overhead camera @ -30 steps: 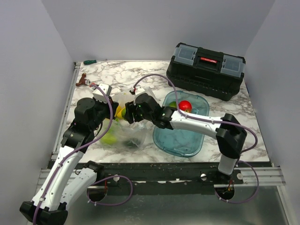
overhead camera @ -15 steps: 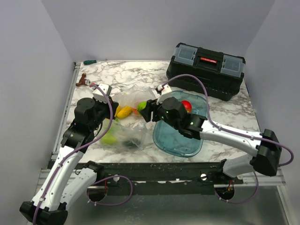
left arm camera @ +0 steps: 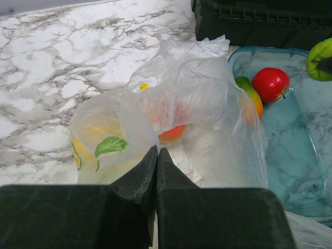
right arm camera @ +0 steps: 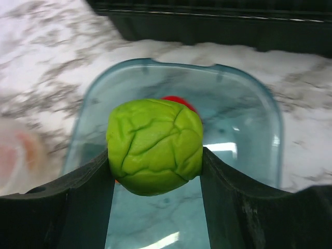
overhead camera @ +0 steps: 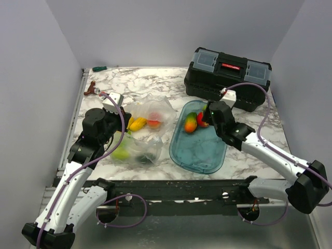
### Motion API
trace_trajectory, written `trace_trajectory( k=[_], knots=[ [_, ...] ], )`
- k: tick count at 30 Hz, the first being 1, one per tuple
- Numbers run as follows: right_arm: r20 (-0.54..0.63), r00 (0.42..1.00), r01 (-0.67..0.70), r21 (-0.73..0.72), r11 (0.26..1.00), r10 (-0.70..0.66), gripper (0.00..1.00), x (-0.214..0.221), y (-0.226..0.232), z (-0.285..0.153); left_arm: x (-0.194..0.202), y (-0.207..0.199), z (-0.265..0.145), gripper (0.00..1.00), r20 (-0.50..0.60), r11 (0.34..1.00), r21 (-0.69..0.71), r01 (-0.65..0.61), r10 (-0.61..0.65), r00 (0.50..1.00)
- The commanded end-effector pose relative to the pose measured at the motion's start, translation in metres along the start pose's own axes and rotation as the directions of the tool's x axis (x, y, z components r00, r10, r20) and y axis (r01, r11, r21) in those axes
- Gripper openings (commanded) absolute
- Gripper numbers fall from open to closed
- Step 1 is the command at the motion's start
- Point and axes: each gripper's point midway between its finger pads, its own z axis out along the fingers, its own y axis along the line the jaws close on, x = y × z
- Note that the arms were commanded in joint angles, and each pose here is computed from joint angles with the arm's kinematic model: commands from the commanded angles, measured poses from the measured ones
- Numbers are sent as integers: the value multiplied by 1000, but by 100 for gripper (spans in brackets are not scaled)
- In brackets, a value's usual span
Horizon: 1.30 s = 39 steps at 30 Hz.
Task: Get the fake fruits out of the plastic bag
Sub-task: Place the fake fruit in the bin.
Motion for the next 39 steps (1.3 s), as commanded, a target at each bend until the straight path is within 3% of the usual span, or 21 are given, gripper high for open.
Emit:
trace_trajectory(
  k=[1,11,18,26,36,39],
  knots=[
    [-43,999,28,266,964,-17,1,12,-73,-4,-6,-5,-1,0,20,1000,20,4,-5,1000],
    [-247,957,246,410,878,-153,3,56,-110,6,-5,-5,0,0,17,1000,22,6,-6,1000],
    [-289,935,308,386,869,-203,10,67,-106,20,-5,-6,1,0,13,1000,29,8,-8,1000],
    [-324,916,353,364,862,-239,32,79,-97,43,-5,-6,0,0,12,1000,28,8,-8,1000],
    [-353,899,391,381,838,-259,75,92,-98,59,-5,-7,0,0,13,1000,30,8,-8,1000],
    [-364,893,399,374,837,-264,83,96,-99,60,-5,-7,0,0,14,1000,30,7,-8,1000]
  ],
)
